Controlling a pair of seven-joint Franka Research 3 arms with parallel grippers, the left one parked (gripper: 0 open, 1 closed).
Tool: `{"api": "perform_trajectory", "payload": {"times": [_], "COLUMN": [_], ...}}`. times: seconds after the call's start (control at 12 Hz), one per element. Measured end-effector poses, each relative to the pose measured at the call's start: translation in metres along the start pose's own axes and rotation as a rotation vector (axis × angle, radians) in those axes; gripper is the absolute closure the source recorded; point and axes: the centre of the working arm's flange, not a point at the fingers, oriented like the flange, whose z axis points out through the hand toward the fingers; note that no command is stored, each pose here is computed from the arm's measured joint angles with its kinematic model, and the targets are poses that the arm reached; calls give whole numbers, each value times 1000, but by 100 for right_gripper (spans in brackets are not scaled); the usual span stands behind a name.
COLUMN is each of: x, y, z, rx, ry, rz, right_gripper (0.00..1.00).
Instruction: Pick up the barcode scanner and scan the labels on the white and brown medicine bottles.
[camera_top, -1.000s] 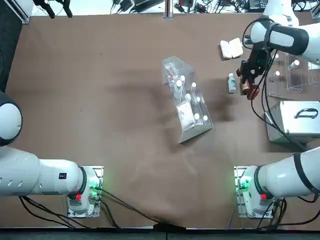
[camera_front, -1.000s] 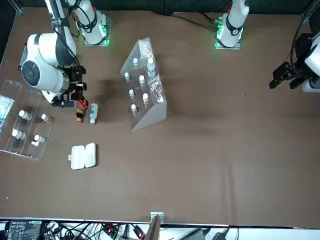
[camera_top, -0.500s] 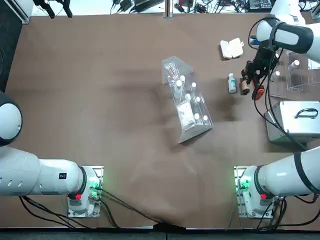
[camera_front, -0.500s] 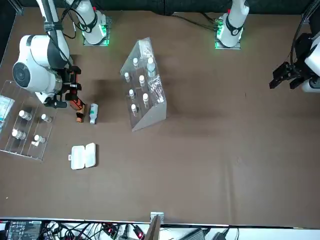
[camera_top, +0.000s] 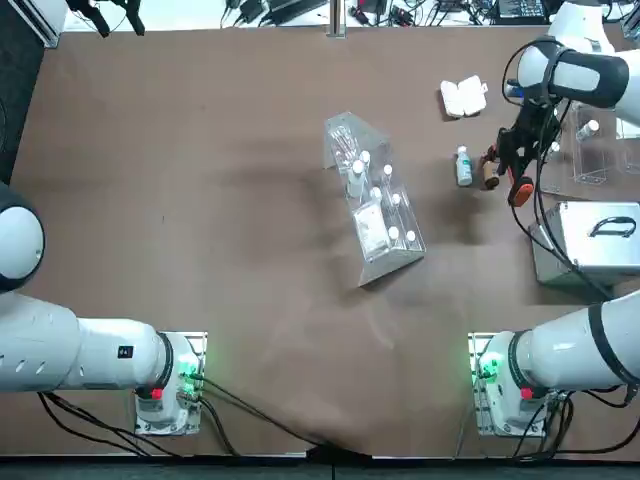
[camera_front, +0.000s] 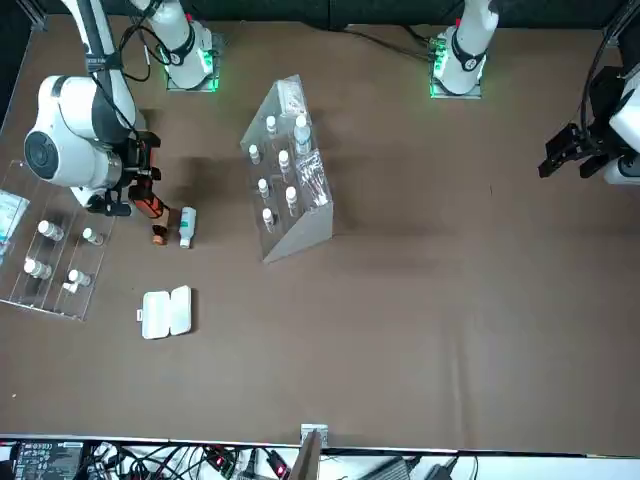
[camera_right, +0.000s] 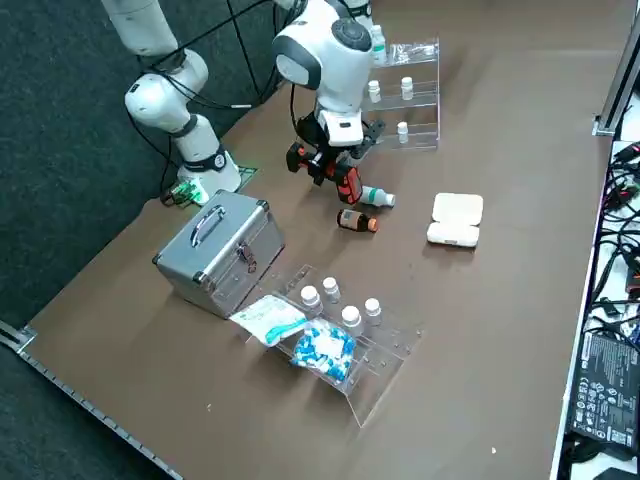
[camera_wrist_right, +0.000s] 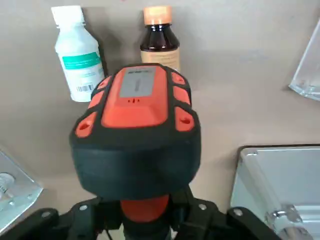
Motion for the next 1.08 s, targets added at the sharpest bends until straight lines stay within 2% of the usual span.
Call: {"api": "perform_trajectory", "payload": {"times": [0.33, 1.08], "x": [1, 5], "y": [2, 7], "z": [21, 27], "rx": [-8, -31], "ry": [1, 9], "rz": [-3, -6], "right_gripper": [57, 57]}}
